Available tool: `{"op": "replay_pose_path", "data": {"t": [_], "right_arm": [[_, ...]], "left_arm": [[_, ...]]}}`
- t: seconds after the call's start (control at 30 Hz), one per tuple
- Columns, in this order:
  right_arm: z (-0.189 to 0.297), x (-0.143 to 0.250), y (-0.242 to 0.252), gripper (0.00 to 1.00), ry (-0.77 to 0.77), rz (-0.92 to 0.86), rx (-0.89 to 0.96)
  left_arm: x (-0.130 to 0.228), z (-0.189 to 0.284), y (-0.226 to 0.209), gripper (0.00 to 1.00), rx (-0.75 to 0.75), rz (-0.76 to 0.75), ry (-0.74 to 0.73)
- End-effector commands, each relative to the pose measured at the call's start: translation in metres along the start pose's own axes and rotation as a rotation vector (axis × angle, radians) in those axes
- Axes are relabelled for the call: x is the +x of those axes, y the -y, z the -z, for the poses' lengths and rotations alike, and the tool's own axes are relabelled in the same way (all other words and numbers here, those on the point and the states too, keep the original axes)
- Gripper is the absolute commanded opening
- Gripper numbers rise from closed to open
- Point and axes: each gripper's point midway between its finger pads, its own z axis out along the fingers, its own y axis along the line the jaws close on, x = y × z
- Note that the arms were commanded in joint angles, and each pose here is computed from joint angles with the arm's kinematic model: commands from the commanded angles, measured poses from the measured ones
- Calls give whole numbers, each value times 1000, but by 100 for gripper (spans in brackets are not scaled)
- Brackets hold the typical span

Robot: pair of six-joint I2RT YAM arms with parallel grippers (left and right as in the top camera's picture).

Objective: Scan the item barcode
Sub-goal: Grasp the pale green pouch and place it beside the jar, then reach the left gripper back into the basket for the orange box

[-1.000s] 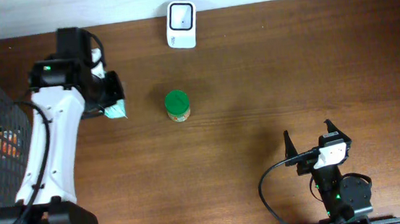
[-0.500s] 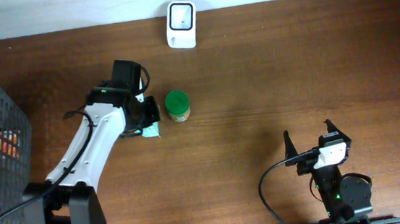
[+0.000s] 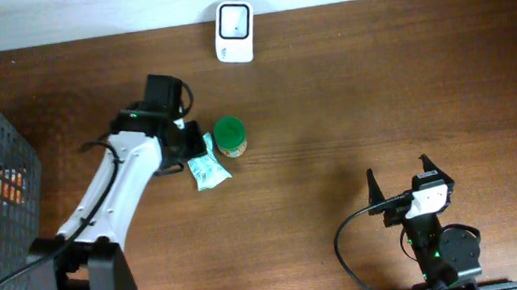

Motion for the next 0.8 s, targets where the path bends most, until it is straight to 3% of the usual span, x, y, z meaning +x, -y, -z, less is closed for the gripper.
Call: {"op": "replay_pose_path", "data": {"t": [0.0,0.17,0.27,0.33,0.4,0.6,0.77], "right_arm": [[0,2,-2,98,-4,-7,-6],[0,2,-2,98,-4,-7,-6],[0,2,-2,98,-4,-7,-6],[0,2,-2,98,-4,-7,-6],[0,2,-2,98,-4,-7,-6],[0,2,-2,98,-4,-7,-6],[0,2,-2,98,-4,-7,-6]], "left_arm": [[-51,63,-11,53,18,-4,154],[-93,184,-46,57,14,42,365],[-100,234,-79,57,-17,103,461],[-100,258,-112,57,-81,175,519],[-92,281,-172,59,-197,308,573],[-72,289,-271,62,-287,581,579],[-72,257,-333,70,-312,697,516]]}}
